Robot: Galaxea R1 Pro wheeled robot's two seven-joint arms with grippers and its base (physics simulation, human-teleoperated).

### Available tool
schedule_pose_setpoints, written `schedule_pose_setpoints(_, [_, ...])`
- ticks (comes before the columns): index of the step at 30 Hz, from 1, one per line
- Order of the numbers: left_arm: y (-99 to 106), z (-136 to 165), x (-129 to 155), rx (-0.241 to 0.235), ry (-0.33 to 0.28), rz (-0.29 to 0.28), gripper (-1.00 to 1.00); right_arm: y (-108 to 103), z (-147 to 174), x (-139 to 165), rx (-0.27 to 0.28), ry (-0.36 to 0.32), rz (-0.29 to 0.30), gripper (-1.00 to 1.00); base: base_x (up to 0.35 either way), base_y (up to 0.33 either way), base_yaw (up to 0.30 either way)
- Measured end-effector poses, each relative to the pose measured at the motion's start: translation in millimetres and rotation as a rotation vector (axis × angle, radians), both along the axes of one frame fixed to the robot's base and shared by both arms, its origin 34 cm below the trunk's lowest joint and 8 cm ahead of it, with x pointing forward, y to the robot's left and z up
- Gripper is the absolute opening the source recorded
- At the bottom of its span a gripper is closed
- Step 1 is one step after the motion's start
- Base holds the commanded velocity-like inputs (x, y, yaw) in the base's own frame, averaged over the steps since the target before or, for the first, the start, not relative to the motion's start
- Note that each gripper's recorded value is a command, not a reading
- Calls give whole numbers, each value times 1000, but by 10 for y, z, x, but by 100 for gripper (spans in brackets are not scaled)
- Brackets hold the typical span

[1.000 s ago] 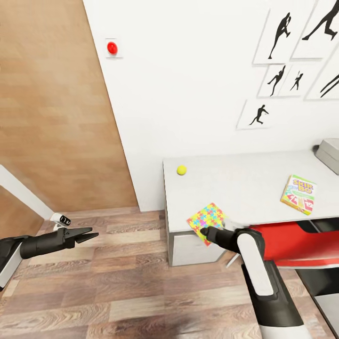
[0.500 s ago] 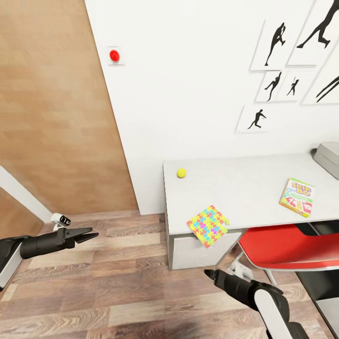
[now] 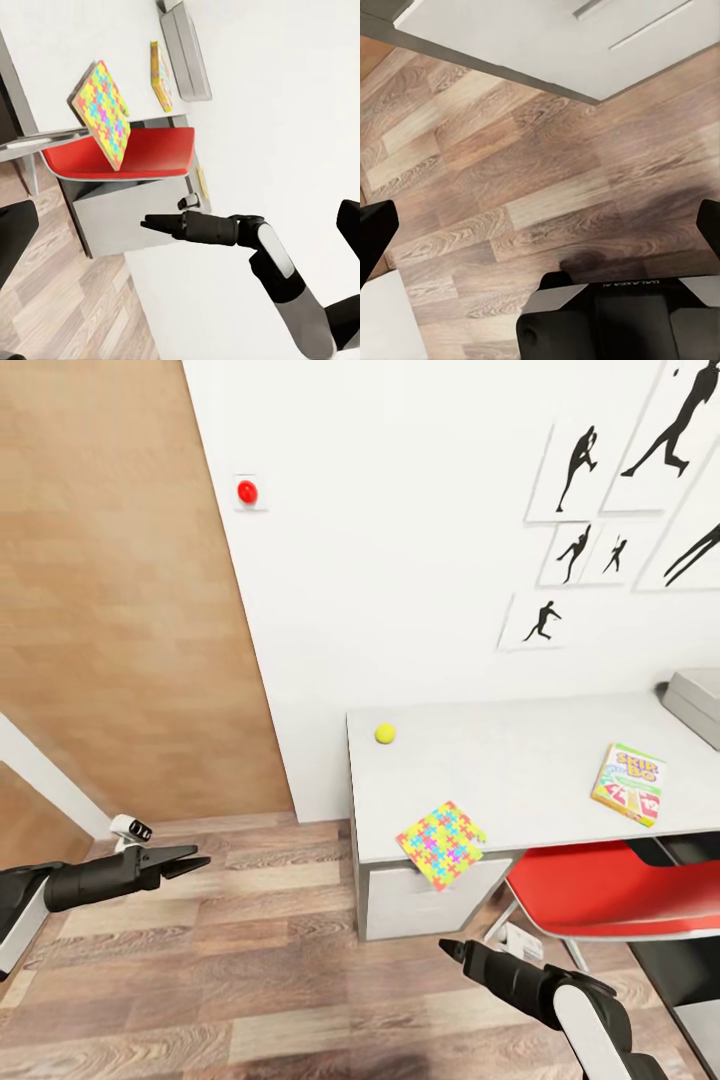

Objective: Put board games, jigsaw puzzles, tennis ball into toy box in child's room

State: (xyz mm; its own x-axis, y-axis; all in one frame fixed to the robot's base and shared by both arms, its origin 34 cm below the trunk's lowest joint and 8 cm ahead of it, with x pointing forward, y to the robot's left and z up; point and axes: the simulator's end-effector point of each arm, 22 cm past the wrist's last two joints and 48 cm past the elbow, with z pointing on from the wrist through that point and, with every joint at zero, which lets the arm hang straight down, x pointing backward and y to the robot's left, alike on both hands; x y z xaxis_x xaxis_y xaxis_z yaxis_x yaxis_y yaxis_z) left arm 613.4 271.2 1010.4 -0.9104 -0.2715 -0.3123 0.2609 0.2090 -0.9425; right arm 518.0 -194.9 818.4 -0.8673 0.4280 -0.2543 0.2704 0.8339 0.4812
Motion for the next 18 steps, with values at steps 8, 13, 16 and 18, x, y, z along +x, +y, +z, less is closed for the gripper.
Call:
schedule_pose_setpoints(8, [-28, -89, -96, -9, 29, 3, 100, 6, 13, -4, 3, 1, 4, 100, 0, 0, 0])
schedule_pose_setpoints(13, [60, -219, -168, -8, 42, 29, 100, 9, 39, 5, 3, -4, 6, 100, 0, 0, 0])
schedule_pose_setpoints(16, [85, -236, -178, -6, 30, 37, 100, 8, 55, 12, 2, -8, 6, 100, 0, 0, 0])
schedule_pose_setpoints(18, [90, -235, -179, -5, 25, 40, 100, 1, 56, 11, 1, -8, 4, 100, 0, 0, 0])
